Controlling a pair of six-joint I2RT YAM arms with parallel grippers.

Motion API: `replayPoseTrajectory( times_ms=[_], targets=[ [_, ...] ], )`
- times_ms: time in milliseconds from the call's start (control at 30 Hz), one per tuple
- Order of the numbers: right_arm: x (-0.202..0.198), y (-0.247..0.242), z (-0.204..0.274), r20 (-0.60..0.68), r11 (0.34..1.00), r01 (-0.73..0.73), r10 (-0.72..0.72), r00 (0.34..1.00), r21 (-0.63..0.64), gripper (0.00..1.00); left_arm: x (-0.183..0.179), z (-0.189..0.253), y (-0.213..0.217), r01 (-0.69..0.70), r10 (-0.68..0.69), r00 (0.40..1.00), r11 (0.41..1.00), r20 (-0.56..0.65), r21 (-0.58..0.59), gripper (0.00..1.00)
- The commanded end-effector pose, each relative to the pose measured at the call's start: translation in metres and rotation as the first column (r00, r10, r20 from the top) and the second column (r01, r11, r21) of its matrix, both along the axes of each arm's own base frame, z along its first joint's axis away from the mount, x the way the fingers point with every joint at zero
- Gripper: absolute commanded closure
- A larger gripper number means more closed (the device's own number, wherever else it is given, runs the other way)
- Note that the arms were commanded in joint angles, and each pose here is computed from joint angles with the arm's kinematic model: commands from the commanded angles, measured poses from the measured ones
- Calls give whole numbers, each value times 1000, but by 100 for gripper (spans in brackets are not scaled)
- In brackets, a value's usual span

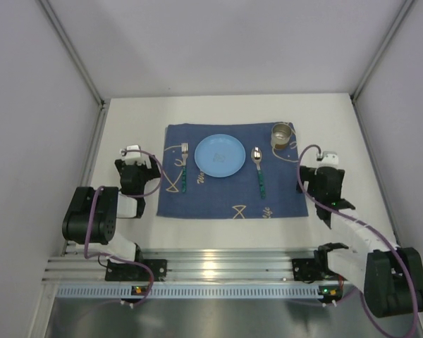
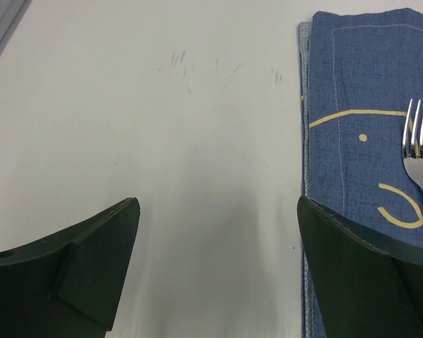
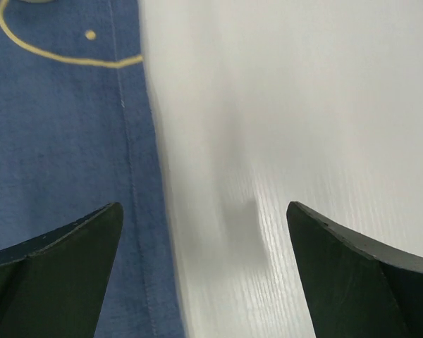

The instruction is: Set the dinner table for one person

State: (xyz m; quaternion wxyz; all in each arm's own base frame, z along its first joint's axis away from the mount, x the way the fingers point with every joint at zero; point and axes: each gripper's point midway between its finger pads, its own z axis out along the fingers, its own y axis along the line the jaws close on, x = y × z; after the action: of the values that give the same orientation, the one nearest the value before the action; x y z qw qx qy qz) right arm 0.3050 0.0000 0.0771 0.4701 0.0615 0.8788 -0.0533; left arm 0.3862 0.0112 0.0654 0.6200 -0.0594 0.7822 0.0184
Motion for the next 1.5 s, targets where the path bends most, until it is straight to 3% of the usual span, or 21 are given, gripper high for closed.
replayPoseTrajectory(
  times_ms=[0, 67, 267, 433, 567, 633, 833, 1000, 1467],
  targets=[
    [20, -10, 46, 339, 999, 26, -9, 941, -44, 0, 5, 17, -1, 14, -14, 997, 1000, 78, 9, 2],
    [12, -16, 29, 315, 997, 52, -33, 949, -52, 0, 5, 18, -1, 15, -16, 997, 1000, 80, 9, 2],
    [29, -21, 40, 403, 996, 71, -43, 914, -55, 0, 5, 18, -1, 14, -14, 997, 1000, 80, 9, 2],
    [59, -11, 58, 495, 1000, 13, -14, 869, 5, 0, 5, 18, -1, 14, -14, 997, 1000, 78, 9, 2],
    [77, -1, 57, 475, 997, -56, 74, 877, -52, 0, 5, 18, -1, 14, -14, 997, 1000, 78, 9, 2],
    [72, 2, 52, 492, 987, -129, 161, 856, -98, 0, 5, 18, -1, 15, -15, 997, 1000, 77, 8, 1],
    [70, -5, 44, 539, 991, -114, 130, 832, -63, 0, 5, 19, -1, 15, -16, 997, 1000, 81, 9, 2],
    [66, 6, 48, 558, 978, -184, 208, 804, -99, 0, 5, 19, -1, 14, -14, 997, 1000, 81, 9, 1],
    [72, 13, 45, 530, 969, -214, 245, 812, -121, 0, 5, 19, -1, 14, -14, 997, 1000, 81, 9, 1]
  ],
)
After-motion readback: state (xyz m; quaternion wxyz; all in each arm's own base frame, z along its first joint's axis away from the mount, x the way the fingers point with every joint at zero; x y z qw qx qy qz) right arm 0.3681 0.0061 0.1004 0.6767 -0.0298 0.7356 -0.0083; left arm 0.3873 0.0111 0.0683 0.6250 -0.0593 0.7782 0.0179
